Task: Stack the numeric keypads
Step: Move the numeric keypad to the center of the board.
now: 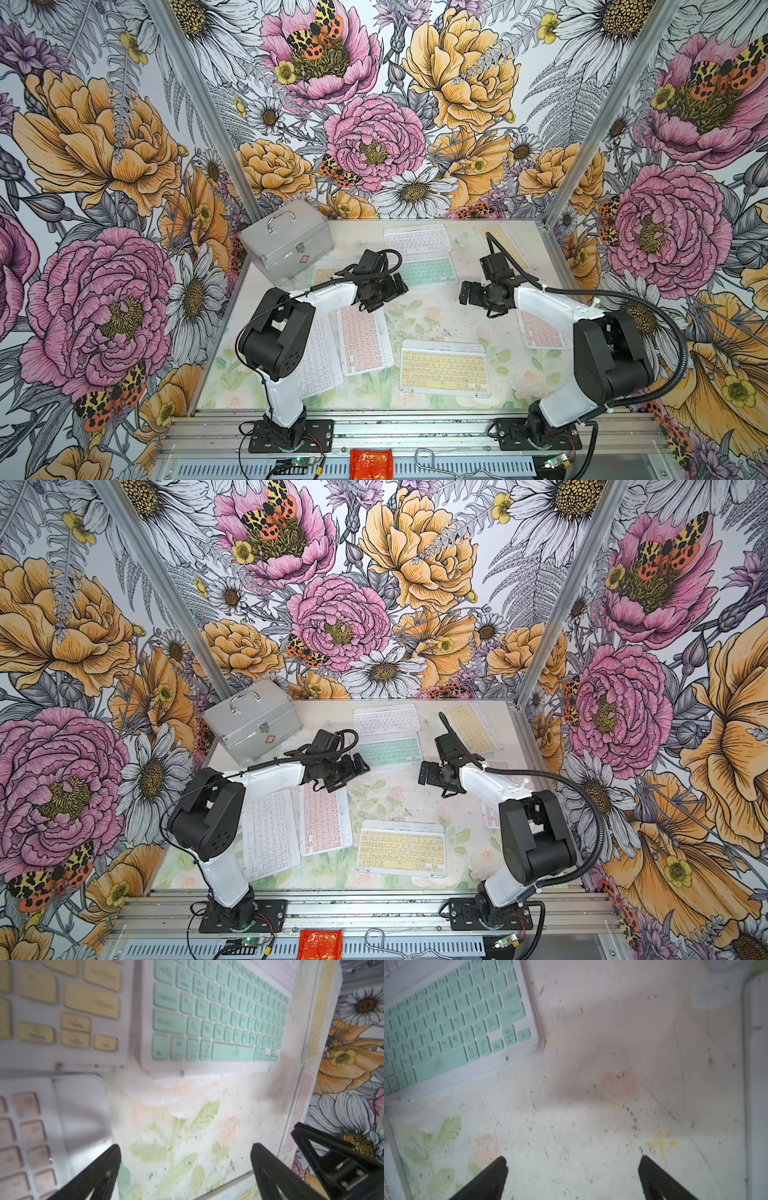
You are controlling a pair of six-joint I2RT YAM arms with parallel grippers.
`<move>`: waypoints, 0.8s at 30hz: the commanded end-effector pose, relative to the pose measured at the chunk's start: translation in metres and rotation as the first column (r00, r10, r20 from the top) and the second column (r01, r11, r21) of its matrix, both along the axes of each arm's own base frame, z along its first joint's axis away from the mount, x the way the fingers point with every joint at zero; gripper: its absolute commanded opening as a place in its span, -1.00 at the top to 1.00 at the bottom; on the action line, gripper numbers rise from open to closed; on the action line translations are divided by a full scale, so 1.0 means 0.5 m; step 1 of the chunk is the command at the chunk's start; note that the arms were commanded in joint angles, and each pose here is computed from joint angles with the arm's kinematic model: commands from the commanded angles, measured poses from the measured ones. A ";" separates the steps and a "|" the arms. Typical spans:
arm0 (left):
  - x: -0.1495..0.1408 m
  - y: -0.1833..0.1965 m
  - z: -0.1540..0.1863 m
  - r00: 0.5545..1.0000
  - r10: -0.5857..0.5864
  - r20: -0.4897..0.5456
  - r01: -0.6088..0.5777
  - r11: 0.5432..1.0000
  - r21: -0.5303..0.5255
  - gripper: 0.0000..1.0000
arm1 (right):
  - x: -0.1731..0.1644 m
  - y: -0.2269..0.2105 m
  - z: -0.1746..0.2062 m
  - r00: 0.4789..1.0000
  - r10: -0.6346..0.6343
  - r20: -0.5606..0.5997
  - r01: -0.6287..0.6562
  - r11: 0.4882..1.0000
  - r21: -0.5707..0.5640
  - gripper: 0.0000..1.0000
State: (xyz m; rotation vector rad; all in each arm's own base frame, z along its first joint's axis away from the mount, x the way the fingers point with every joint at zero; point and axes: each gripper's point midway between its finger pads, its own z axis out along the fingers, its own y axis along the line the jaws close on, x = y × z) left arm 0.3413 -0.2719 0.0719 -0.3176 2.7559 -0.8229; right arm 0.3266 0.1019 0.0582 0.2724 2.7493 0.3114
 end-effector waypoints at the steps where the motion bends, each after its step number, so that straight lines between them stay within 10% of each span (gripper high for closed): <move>1: -0.075 -0.039 0.015 0.994 -0.107 -0.025 0.107 0.994 -0.014 -0.98 | -0.076 0.014 -0.017 0.996 -0.025 -0.084 0.031 0.997 0.077 -1.00; 11: -0.174 -0.070 -0.029 0.972 -0.207 -0.111 0.211 0.977 0.031 -0.98 | -0.205 0.001 -0.054 0.973 -0.116 -0.199 0.143 0.981 0.127 -0.99; 24: -0.211 -0.082 -0.049 0.961 -0.226 -0.158 0.229 0.973 0.001 -0.98 | -0.213 0.068 -0.059 0.974 -0.100 -0.205 0.146 0.964 0.223 -0.99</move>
